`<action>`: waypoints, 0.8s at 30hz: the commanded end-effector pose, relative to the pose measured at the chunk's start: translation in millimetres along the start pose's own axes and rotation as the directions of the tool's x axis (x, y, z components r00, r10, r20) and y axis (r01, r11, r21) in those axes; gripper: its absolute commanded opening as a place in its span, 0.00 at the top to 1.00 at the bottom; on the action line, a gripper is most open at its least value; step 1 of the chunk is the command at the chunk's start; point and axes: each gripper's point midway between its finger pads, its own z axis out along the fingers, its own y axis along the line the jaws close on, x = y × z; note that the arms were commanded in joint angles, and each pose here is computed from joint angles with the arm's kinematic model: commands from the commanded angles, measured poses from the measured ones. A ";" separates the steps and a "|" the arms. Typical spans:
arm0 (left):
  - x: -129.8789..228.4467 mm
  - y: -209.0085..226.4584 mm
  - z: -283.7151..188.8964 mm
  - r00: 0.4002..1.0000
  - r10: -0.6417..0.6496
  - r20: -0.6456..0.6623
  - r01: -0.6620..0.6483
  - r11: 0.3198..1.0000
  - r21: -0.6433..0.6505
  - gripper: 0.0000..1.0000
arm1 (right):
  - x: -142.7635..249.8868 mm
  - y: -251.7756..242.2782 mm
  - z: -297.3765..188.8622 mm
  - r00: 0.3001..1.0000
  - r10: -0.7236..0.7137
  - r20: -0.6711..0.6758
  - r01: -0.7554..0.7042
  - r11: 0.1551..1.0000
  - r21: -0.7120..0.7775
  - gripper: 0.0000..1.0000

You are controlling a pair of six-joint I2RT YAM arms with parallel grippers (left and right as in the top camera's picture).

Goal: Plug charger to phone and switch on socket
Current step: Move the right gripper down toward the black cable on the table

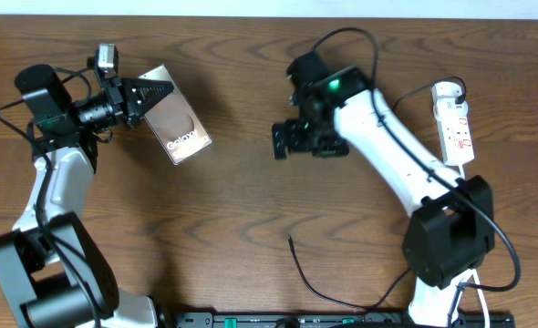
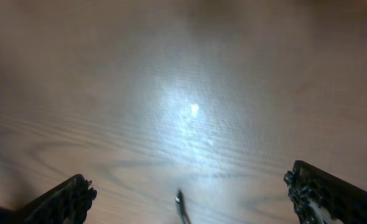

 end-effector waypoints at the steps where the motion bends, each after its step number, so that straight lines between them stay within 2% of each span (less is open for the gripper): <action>1: -2.8 0.8 -7.4 1.000 0.029 -0.004 -0.029 1.000 0.012 0.93 | 17.4 -1.7 11.1 0.998 -0.062 -0.022 0.064 0.995 0.081 0.01; 12: -22.1 13.9 -49.1 0.994 0.013 0.105 -0.010 1.000 -0.022 0.93 | 72.8 -8.8 56.4 0.986 -0.038 -0.164 0.063 0.987 0.149 0.01; 24: -23.5 14.5 -53.0 0.993 0.013 0.115 -0.010 1.000 -0.026 0.93 | 128.6 1.0 85.5 0.956 -0.083 -0.280 0.133 0.978 0.164 0.01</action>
